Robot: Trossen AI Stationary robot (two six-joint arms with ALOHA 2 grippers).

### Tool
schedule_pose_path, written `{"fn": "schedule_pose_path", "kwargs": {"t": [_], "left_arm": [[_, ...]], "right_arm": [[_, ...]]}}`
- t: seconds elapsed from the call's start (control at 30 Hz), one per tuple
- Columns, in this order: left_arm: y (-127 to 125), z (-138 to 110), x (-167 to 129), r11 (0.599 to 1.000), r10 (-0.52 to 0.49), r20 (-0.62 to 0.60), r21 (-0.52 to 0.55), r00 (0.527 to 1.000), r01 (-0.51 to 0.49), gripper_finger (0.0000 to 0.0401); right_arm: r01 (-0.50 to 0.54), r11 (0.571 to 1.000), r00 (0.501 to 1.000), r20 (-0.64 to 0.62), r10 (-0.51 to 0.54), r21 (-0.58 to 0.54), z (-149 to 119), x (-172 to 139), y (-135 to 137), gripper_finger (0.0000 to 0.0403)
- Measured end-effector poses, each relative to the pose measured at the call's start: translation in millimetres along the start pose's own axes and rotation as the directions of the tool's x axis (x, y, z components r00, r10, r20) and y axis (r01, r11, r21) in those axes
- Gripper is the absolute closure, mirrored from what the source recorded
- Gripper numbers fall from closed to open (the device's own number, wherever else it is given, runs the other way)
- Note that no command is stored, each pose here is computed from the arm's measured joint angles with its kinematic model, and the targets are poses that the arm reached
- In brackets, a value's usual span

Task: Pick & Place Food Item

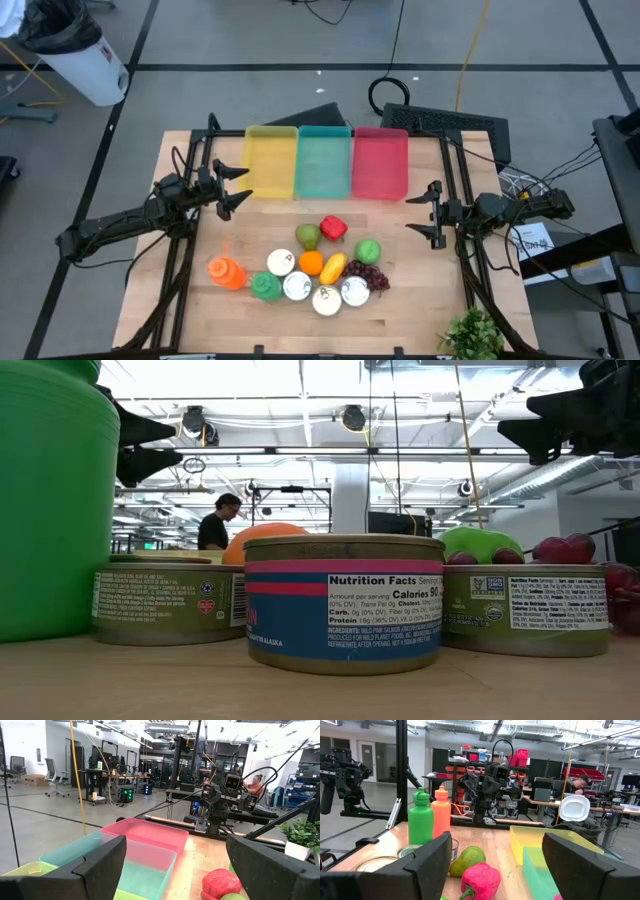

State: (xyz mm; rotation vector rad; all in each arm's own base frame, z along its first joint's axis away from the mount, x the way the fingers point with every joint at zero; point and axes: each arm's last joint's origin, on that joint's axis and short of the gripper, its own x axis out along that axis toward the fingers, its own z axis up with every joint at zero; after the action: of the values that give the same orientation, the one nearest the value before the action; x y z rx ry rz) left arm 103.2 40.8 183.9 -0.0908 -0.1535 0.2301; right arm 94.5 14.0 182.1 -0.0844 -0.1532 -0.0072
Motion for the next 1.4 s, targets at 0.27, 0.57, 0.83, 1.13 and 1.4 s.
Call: {"fn": "schedule_pose_path", "kwargs": {"t": [0.27, 0.57, 0.83, 1.13, 1.4], "left_arm": [[0, 0, 0, 1.000, 0.000, 0.000, 0.000, 1.000, 0.000, 0.0050], [0, 0, 0, 1.000, 0.000, 0.000, 0.000, 1.000, 0.000, 0.0050], [0, 0, 0, 1.000, 0.000, 0.000, 0.000, 1.000, 0.000, 0.0050], [0, 0, 0, 1.000, 0.000, 0.000, 0.000, 1.000, 0.000, 0.0050], [0, 0, 0, 1.000, 0.000, 0.000, 0.000, 1.000, 0.000, 0.0050]], "right_arm": [[0.000, 1.000, 1.000, 0.000, 0.000, 0.000, 0, 0, 0, 0.0110], [0.000, 1.000, 1.000, 0.000, 0.000, 0.000, 0, 0, 0, 0.0110], [0.000, 1.000, 1.000, 0.004, 0.000, 0.017, 0, 0, 0, 0.0110], [-0.037, 0.870, 0.995, 0.100, -0.015, 0.492, 10, -1, -1, 0.0110], [0.043, 0.778, 0.996, 0.035, -0.083, 0.627, 4, 2, -2, 0.0110]]}}
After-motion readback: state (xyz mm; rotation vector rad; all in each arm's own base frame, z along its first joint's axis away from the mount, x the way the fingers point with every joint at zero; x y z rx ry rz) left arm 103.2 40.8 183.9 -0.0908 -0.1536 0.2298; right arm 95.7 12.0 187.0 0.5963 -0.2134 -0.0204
